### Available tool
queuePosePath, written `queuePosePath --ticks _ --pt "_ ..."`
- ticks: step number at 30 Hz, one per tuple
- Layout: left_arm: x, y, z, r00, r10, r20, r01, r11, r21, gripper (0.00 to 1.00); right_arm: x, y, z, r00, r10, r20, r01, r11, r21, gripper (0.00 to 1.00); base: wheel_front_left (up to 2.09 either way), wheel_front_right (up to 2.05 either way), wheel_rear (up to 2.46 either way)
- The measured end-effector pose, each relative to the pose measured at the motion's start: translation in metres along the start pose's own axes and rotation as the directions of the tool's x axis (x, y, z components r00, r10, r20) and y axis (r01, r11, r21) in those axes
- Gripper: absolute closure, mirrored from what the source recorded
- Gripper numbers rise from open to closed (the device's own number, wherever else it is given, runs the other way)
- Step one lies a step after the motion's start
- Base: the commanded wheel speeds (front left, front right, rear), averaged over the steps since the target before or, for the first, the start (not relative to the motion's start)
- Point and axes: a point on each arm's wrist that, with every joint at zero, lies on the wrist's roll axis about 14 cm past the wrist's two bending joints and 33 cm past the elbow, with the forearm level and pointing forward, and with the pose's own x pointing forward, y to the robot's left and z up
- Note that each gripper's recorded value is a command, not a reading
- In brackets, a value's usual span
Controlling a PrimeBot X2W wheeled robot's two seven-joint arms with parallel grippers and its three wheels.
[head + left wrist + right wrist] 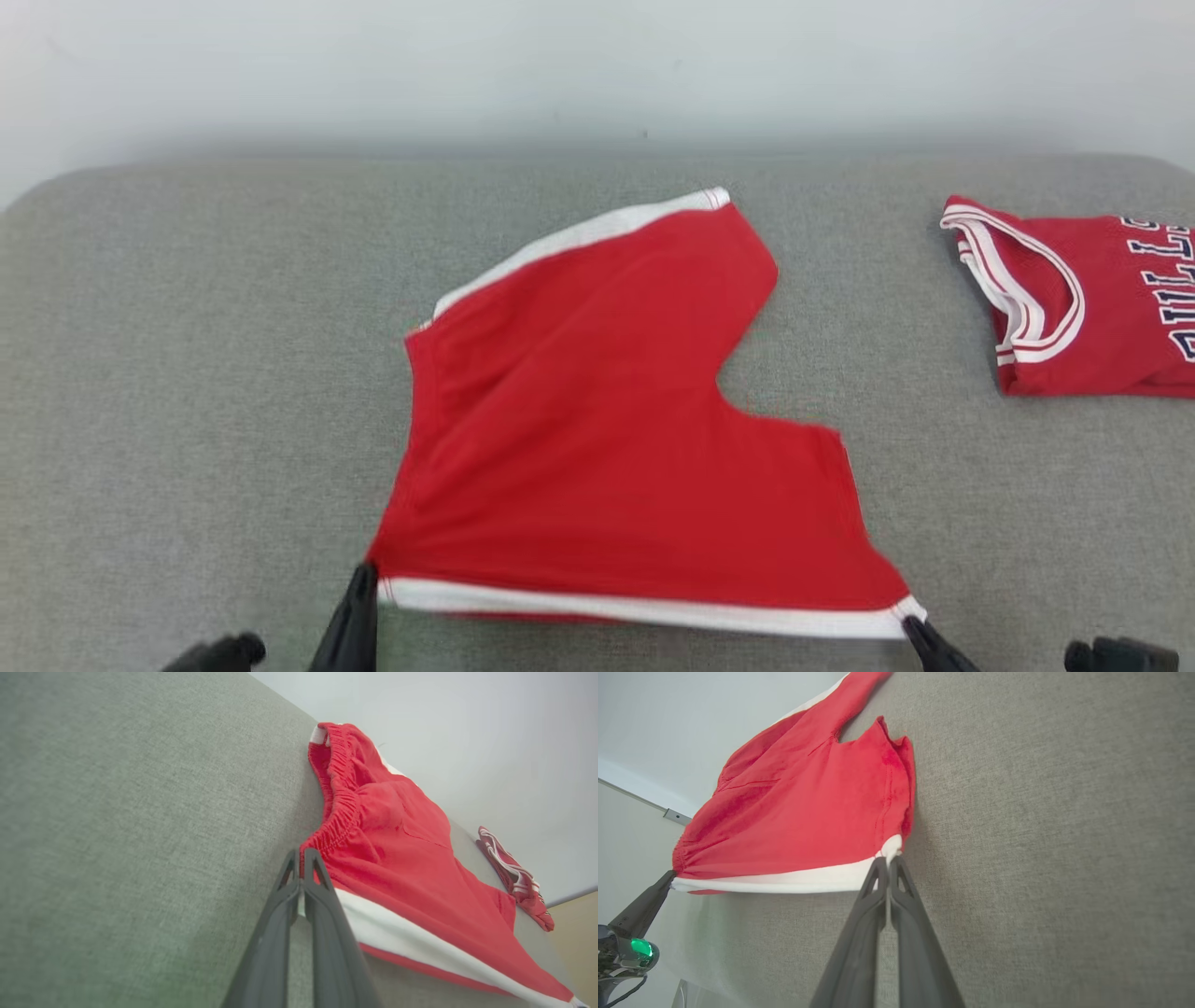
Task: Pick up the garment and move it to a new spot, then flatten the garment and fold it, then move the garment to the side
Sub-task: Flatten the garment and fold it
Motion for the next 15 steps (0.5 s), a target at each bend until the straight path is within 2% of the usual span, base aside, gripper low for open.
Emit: queuePosePath --ticks 6,11,15 --pt "-0.016 0.006 -0.010 1.000 0.026 -0.014 -0.026 1.000 0.010 1.00 -0.009 0.017 -0.001 1.000 0.021 -0.014 -0.021 1.000 0.003 1.00 0.00 0.00 0.00" --pt "-0.014 -0.004 -0.004 1.000 -0.011 0.013 0.011 1.000 0.009 1.00 -0.006 0.027 0.024 0.998 0.040 0.058 -0.039 0.999 -0.029 1.00 0.00 0.00 0.00" --pt "-0.003 -0.019 0.012 0.996 -0.058 0.067 0.059 0.998 -0.014 1.00 0.005 0.035 0.062 0.988 0.076 0.135 -0.063 0.993 -0.101 1.00 0.00 0.00 0.00"
